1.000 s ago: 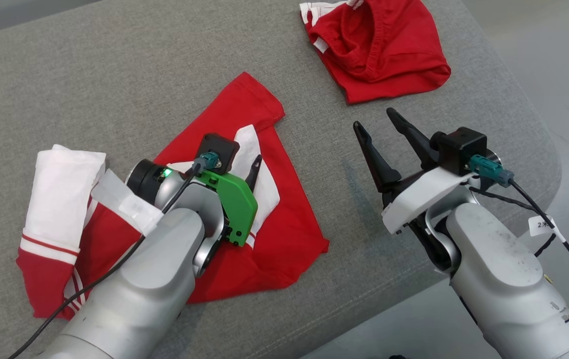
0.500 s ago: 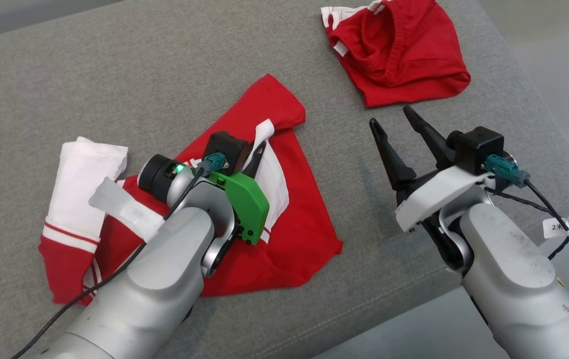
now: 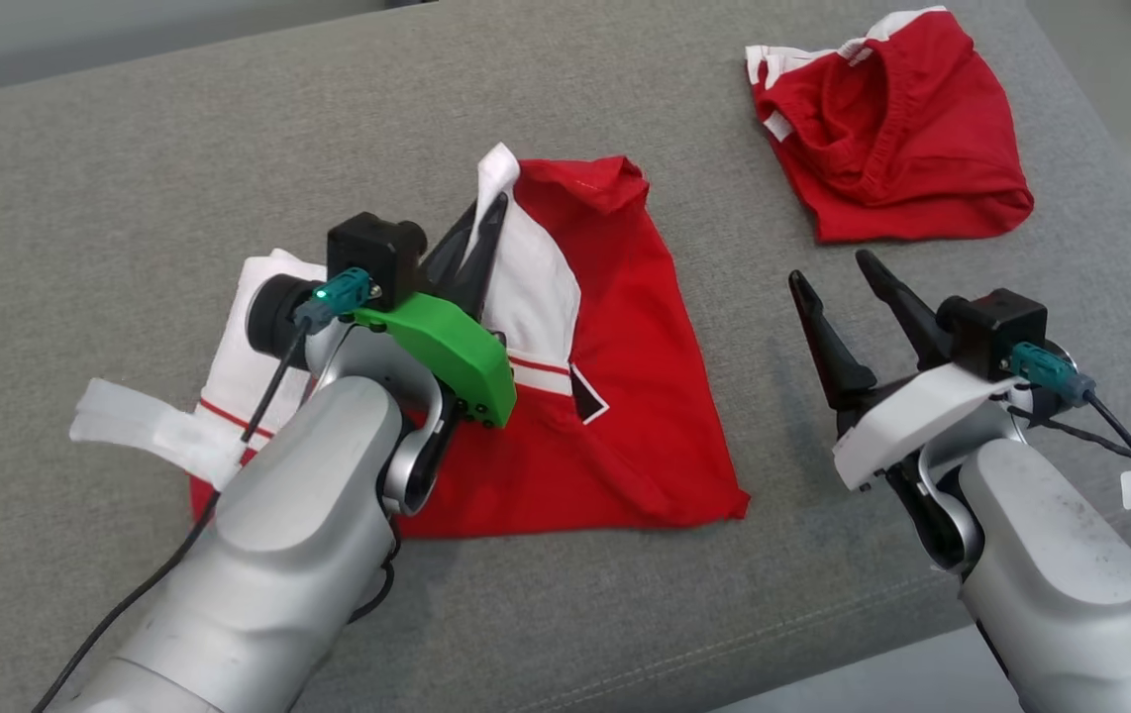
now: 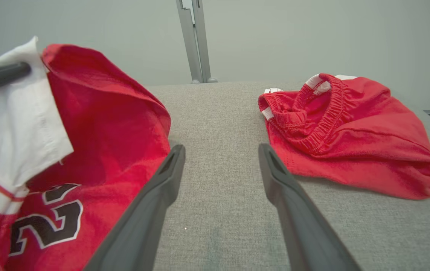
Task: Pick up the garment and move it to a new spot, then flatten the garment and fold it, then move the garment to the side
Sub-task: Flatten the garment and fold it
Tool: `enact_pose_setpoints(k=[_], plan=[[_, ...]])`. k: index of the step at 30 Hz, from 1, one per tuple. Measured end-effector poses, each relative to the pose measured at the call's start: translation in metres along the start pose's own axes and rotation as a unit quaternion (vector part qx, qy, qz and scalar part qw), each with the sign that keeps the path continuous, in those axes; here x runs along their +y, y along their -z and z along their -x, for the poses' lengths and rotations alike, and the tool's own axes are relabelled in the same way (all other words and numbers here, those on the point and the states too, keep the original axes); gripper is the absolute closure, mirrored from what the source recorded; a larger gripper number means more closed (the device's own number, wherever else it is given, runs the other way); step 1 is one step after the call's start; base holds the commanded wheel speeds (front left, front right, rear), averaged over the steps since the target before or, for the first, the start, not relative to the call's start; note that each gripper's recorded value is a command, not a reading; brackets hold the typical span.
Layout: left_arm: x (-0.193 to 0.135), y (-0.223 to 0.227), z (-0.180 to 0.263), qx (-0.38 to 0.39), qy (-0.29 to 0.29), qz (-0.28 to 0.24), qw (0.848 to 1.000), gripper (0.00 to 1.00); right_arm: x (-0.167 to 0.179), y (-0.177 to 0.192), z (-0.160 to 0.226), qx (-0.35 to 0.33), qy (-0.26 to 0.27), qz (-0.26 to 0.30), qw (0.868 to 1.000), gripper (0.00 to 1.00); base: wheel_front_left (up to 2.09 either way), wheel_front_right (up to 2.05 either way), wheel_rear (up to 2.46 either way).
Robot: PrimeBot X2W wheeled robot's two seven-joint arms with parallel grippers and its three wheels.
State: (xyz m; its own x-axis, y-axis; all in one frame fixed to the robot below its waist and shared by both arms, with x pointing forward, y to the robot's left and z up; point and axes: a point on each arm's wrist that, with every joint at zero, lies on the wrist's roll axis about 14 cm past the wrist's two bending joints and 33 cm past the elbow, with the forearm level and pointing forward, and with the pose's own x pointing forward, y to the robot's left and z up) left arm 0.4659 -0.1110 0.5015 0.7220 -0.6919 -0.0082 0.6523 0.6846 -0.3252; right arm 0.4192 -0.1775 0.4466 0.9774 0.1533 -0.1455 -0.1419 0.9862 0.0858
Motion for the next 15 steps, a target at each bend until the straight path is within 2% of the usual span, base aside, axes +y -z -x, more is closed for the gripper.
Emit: enact_pose_setpoints(k=[6,7,9,15], plan=[[0.049,-0.014,0.026,-0.015,-0.076,-0.010,0.997,0.98,0.019,0.022,0.008,0.027,-0.023,-0.011,0.999,0.00,0.00,0.00,0.00],[0.061,-0.016,0.032,-0.015,-0.092,-0.015,0.996,0.89,0.024,0.023,0.009,0.030,-0.028,-0.012,0.999,0.00,0.00,0.00,0.00],[0.080,-0.018,0.046,-0.013,-0.118,-0.026,0.993,0.79,0.032,0.024,0.009,0.030,-0.039,-0.014,0.999,0.00,0.00,0.00,0.00],[0.102,-0.015,0.072,-0.013,-0.161,-0.026,0.987,0.82,0.056,0.021,0.005,0.025,-0.075,-0.016,0.997,0.00,0.00,0.00,0.00]])
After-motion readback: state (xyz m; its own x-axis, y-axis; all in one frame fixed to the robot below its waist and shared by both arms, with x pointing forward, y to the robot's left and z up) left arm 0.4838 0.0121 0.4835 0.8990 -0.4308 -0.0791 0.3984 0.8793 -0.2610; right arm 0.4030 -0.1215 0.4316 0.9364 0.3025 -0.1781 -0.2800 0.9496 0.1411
